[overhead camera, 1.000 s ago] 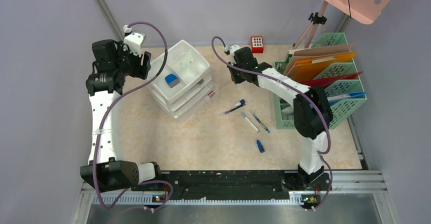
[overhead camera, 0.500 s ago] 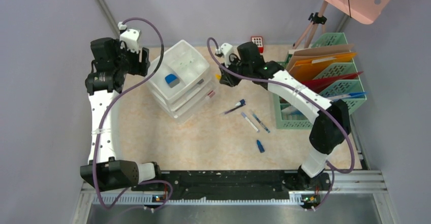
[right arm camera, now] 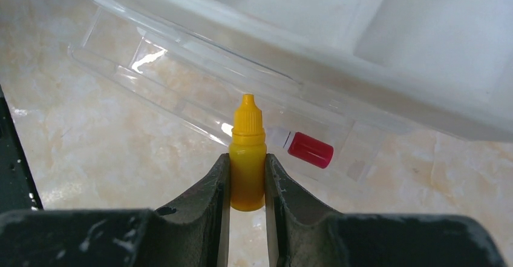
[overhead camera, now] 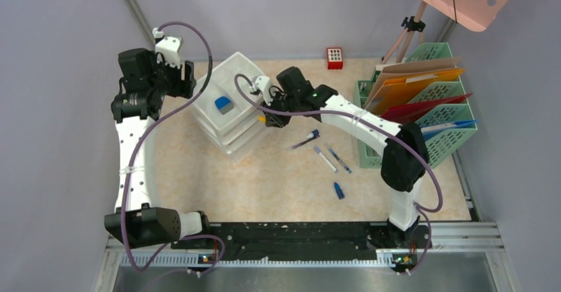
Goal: Organize the desk
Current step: Place the stationery in the drawer.
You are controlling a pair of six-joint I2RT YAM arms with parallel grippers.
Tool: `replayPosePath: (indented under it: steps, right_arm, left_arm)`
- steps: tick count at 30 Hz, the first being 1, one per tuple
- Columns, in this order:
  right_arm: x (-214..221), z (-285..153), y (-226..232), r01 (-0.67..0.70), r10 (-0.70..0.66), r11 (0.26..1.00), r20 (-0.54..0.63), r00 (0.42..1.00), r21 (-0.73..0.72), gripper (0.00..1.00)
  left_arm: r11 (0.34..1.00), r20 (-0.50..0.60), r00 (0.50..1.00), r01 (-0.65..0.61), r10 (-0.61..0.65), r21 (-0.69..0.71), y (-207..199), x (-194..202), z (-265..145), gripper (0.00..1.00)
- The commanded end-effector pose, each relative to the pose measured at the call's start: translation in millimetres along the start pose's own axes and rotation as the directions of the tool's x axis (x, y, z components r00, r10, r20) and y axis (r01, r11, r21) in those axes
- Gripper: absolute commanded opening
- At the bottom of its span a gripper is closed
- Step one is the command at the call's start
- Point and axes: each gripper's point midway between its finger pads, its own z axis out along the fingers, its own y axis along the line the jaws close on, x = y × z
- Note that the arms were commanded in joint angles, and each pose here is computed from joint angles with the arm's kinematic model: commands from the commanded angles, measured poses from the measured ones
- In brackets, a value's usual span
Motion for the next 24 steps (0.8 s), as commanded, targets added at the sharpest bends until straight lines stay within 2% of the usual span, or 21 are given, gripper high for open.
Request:
replayPosePath:
  steps: [1, 20, 24]
  right_arm:
    - [-22, 4, 1, 0.107, -0.108, 0.994, 0.016, 0.994, 0.038, 0.11]
    - [-11, 33, -7, 0.299, -0.294, 0.953, -0.085, 0.952, 0.057, 0.20]
    - [-11, 33, -10, 0.310, -0.304, 0.948, -0.088, 0.949, 0.072, 0.26]
  left_arm:
    - [1.000, 0.067, 0.998, -0.021, 0.022, -0.003, -1, -18, -11, 0.72]
    - [0.999, 0.065, 0.997, -0.043, 0.043, -0.005, 0, -17, -13, 0.73]
    - [0.999, 0.065, 0.997, -0.046, 0.047, -0.010, 1, -18, -14, 0.73]
